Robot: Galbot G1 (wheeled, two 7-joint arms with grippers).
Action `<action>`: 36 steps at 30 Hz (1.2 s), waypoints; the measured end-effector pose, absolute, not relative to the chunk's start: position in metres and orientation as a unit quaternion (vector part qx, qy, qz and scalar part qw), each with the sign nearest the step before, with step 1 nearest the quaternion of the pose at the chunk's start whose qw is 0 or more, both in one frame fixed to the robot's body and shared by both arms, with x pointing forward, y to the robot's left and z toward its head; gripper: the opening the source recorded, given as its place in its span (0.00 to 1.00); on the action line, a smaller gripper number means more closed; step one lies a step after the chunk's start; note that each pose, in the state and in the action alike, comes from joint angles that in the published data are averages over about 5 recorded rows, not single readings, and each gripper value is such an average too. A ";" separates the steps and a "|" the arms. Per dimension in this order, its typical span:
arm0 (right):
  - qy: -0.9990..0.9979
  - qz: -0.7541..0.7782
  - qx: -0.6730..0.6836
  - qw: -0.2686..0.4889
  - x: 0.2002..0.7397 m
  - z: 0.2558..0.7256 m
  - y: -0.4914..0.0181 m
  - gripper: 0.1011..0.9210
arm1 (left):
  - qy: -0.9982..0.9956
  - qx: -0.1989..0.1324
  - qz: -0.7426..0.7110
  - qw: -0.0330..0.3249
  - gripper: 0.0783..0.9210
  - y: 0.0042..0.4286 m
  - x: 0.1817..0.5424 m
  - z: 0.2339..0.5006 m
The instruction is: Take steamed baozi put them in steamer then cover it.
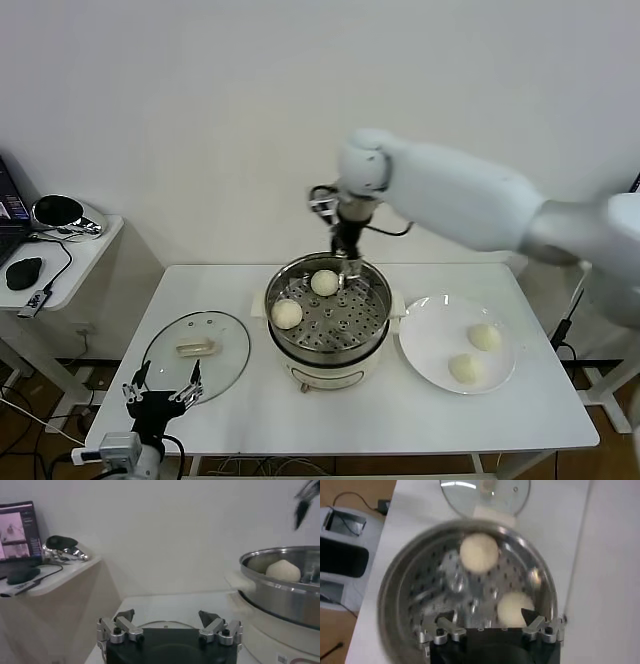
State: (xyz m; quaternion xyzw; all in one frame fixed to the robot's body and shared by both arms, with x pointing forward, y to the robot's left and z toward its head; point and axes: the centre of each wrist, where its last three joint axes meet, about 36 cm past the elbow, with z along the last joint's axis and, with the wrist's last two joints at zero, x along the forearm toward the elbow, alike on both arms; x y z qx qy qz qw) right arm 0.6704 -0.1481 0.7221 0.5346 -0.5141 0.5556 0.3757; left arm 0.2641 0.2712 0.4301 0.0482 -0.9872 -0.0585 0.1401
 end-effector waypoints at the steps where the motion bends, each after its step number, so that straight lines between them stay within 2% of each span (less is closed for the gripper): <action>1: -0.517 0.554 0.532 0.378 0.667 0.722 -0.161 0.88 | -0.987 0.048 -0.058 0.142 0.88 0.271 0.264 0.429; 7: -0.534 0.538 0.520 0.393 0.645 0.705 -0.233 0.88 | -0.986 0.045 -0.057 0.152 0.88 0.270 0.261 0.424; 15: -0.550 0.514 0.510 0.416 0.623 0.648 -0.298 0.88 | -0.984 0.038 -0.058 0.164 0.88 0.267 0.259 0.418; 25: -0.549 0.501 0.501 0.443 0.605 0.572 -0.339 0.88 | -0.982 0.036 -0.063 0.175 0.88 0.267 0.256 0.413; 36: -0.537 0.498 0.498 0.465 0.597 0.515 -0.356 0.88 | -0.980 0.040 -0.069 0.183 0.88 0.268 0.256 0.407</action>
